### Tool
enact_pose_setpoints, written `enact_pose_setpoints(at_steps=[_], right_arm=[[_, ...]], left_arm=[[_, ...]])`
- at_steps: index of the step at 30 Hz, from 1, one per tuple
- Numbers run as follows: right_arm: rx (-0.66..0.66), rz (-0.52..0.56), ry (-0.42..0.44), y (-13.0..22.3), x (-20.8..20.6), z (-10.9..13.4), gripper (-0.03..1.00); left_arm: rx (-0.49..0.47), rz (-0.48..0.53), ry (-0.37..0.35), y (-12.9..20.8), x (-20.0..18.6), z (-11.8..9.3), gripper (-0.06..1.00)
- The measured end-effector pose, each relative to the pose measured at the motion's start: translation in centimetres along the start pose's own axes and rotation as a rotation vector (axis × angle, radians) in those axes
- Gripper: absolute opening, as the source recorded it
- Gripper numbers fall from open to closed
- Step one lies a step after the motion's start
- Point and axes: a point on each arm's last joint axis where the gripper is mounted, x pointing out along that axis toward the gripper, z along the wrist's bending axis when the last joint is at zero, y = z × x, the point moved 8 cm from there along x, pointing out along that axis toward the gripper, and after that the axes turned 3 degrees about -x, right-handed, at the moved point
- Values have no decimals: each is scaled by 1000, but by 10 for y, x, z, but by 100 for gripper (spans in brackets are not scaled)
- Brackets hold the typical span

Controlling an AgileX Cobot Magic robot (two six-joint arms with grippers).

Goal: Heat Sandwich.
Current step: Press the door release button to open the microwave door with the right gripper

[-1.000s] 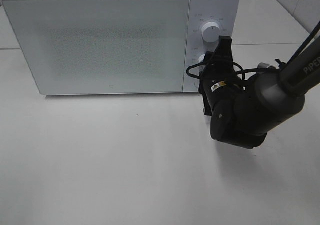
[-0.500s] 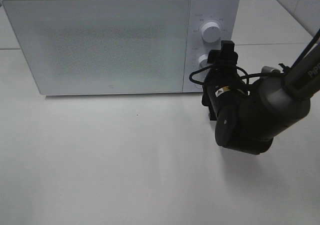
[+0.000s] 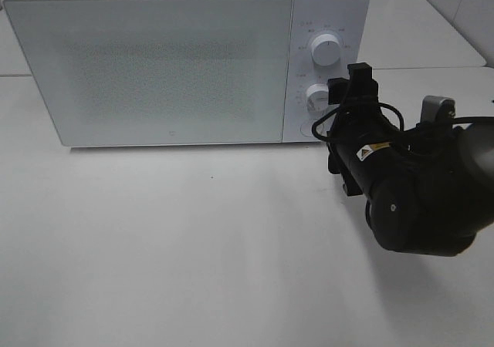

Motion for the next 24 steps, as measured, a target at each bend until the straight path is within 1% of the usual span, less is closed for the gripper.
enact_pose_setpoints(at_steps=[2, 3, 4, 6, 7, 8, 10, 11, 12, 13, 15, 16, 17, 20, 21, 22, 24], right_arm=[[-42, 24, 7, -1, -7, 1, 75], [-42, 24, 7, -1, -7, 1, 75], [-89, 60, 23, 1, -14, 1, 75], [-150, 97, 44, 3, -21, 1, 75], [-150, 97, 44, 3, -21, 1, 75], [-218, 131, 59, 5, -26, 3, 75], [-308, 166, 73, 8, -31, 5, 75], [-346, 180, 72, 8, -33, 8, 75], [-346, 180, 72, 8, -33, 8, 75], [-438, 215, 80, 11, -37, 11, 75], [-545, 251, 89, 12, -42, 13, 75], [-656, 288, 101, 12, -46, 12, 75], [-656, 288, 101, 12, -46, 12, 75], [-789, 347, 141, 6, -50, 11, 75], [-889, 410, 185, 2, -51, 6, 75], [-889, 410, 185, 2, -51, 6, 75], [-983, 486, 217, 0, -53, 3, 75]], left_arm=[[0, 0, 0, 0, 0, 0, 99], [0, 0, 0, 0, 0, 0, 99], [0, 0, 0, 0, 0, 0, 99], [0, 0, 0, 0, 0, 0, 99], [0, 0, 0, 0, 0, 0, 99], [0, 0, 0, 0, 0, 0, 99], [0, 0, 0, 0, 0, 0, 99], [0, 0, 0, 0, 0, 0, 99], [0, 0, 0, 0, 0, 0, 99], [0, 0, 0, 0, 0, 0, 99], [0, 0, 0, 0, 0, 0, 99], [0, 0, 0, 0, 0, 0, 99], [0, 0, 0, 0, 0, 0, 99], [0, 0, 0, 0, 0, 0, 99], [0, 0, 0, 0, 0, 0, 99], [0, 0, 0, 0, 0, 0, 99], [0, 0, 0, 0, 0, 0, 99]])
